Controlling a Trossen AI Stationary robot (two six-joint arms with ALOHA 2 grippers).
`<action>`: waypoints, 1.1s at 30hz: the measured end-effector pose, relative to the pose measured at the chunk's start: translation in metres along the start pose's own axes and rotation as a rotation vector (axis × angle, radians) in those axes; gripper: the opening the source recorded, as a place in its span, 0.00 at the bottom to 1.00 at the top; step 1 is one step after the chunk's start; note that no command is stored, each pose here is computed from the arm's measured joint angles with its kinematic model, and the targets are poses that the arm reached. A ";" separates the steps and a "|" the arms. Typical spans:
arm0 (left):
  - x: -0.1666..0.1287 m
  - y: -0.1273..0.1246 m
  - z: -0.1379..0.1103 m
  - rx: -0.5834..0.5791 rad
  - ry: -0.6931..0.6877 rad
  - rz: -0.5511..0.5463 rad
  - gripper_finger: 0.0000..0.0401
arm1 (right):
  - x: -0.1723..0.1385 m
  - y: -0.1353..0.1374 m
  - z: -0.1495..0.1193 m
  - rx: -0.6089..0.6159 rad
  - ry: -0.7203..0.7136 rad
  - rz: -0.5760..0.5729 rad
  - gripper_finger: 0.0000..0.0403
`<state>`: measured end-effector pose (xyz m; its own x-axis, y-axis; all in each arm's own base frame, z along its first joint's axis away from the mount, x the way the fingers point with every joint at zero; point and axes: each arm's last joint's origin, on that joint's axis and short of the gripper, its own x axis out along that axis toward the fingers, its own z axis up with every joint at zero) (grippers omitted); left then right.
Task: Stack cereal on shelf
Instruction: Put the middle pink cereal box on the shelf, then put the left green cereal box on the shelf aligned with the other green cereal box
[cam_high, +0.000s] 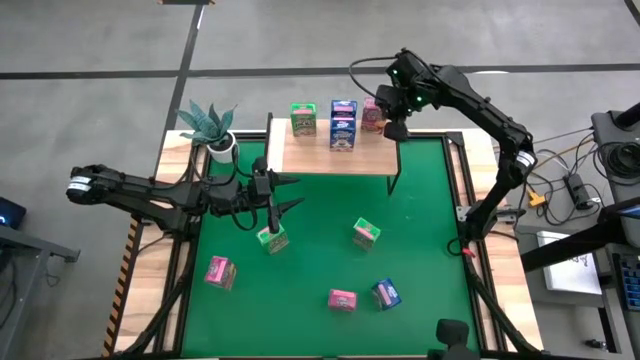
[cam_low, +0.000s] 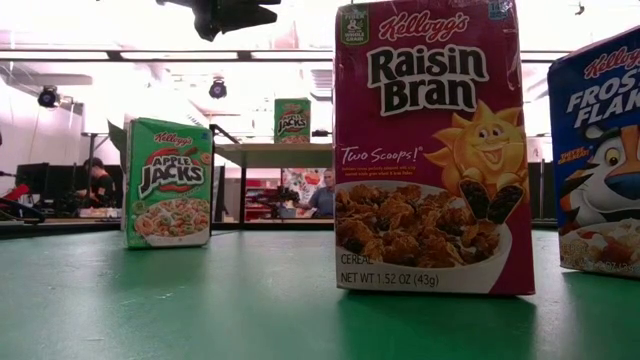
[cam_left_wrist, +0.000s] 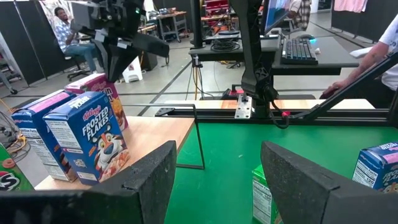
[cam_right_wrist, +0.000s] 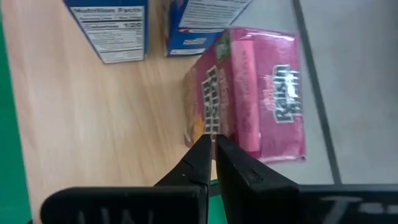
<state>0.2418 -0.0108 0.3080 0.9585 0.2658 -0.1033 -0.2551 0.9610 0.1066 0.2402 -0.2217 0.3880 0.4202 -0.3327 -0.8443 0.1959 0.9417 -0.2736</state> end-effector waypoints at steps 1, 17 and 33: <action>0.000 0.000 0.000 0.000 0.000 0.000 0.54 | 0.000 0.000 0.000 0.000 0.002 -0.007 0.03; 0.000 0.000 0.000 -0.005 0.000 -0.007 0.54 | -0.012 0.014 0.003 0.070 -0.095 0.157 0.03; -0.015 -0.036 0.008 -0.038 0.034 -0.169 0.54 | -0.030 0.137 0.012 -0.110 -0.349 0.315 0.03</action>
<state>0.2372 -0.0502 0.3133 0.9835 0.1018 -0.1499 -0.0957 0.9943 0.0474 0.2649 -0.0835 0.3814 0.7202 -0.0096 -0.6937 -0.0760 0.9928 -0.0926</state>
